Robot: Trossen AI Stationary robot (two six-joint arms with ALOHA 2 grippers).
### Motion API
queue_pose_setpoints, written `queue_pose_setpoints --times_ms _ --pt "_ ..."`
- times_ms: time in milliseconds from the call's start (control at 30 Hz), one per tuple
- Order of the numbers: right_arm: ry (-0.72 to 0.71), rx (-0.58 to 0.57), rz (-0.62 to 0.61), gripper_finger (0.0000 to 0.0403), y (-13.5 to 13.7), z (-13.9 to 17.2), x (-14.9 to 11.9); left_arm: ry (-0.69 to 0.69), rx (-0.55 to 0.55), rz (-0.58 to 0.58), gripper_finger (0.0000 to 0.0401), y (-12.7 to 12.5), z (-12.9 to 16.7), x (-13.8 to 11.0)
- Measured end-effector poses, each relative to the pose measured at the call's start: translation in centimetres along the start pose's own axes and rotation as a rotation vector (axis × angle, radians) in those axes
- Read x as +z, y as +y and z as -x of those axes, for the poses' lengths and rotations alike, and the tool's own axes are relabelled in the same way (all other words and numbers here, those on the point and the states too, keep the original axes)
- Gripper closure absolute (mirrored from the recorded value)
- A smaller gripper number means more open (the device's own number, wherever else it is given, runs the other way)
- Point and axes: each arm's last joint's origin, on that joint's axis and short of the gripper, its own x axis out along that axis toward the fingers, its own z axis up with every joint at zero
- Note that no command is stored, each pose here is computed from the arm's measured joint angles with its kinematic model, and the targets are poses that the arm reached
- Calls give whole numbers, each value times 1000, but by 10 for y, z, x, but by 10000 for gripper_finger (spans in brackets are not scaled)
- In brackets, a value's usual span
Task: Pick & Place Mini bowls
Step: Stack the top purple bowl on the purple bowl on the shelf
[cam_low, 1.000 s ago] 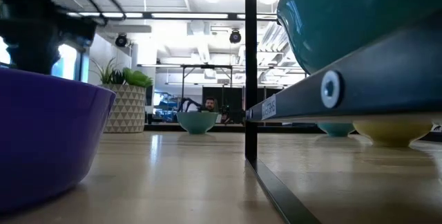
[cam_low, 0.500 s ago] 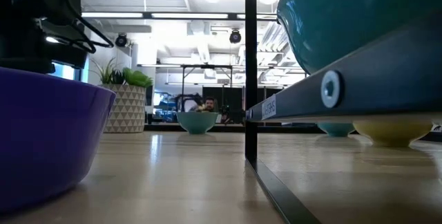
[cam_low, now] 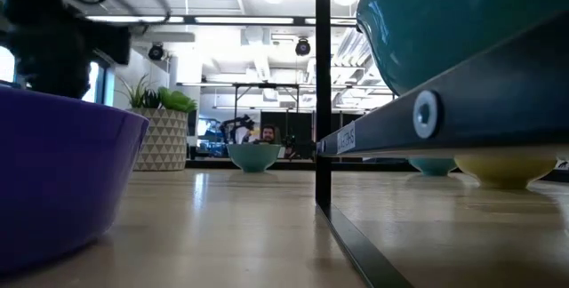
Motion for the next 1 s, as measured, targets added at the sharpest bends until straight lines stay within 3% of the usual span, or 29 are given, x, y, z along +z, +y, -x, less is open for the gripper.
queue_pose_setpoints --times_ms 200,367,733,1000 --pt "0 -1 -2 403 0 0 0 -229 -58 -34 396 -12 21 37" --pt "0 -1 -8 403 0 0 0 -343 -151 -96 398 -11 19 71" --pt "-3 -1 -25 403 0 0 0 -384 -215 -291 399 -26 -18 133" --pt "0 -1 -24 403 0 0 0 -299 -240 -389 400 -49 -52 157"
